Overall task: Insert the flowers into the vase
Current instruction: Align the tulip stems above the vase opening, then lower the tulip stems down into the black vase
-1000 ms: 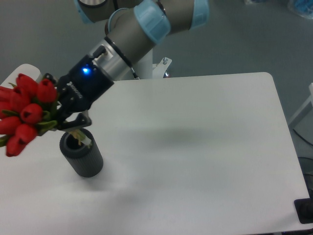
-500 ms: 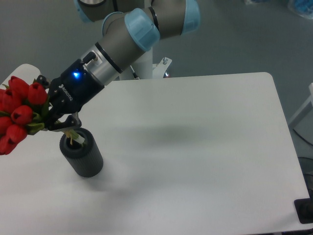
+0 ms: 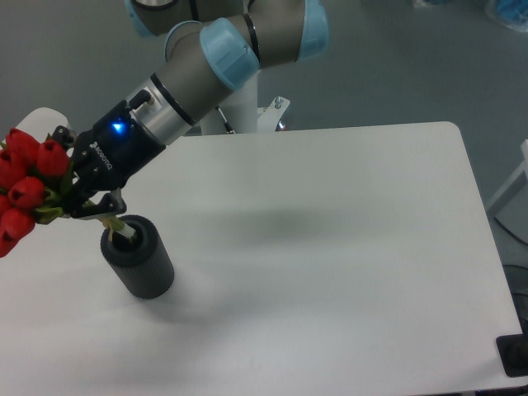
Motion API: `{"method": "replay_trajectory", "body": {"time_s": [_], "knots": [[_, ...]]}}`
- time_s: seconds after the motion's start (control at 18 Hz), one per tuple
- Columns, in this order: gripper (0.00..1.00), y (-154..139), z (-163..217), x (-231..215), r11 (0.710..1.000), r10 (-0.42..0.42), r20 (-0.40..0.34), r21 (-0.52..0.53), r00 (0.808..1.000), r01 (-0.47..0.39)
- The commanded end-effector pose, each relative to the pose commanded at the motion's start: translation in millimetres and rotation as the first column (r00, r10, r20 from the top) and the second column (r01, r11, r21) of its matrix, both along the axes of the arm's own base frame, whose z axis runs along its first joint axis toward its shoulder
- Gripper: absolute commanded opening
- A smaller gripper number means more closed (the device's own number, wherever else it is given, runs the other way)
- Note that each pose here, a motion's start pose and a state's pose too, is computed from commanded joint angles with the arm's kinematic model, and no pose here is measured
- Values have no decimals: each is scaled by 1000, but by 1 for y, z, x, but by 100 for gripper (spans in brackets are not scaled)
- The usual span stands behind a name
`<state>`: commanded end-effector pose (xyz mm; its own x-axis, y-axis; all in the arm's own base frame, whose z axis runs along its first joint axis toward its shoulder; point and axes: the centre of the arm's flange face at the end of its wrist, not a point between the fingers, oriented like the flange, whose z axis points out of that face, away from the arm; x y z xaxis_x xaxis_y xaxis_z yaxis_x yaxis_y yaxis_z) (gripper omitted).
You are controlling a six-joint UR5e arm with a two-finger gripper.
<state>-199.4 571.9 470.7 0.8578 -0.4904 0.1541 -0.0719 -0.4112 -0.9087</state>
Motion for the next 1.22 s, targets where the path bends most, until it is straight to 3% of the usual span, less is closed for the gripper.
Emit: {"method": "replay_trajectory", "body": {"time_s": [0.78,1.22], "knots": [[27,13,-51,-3,997,-6,58,-73,998,11],[27,9,-59,-9,996,6,68,-85,998,0]]}}
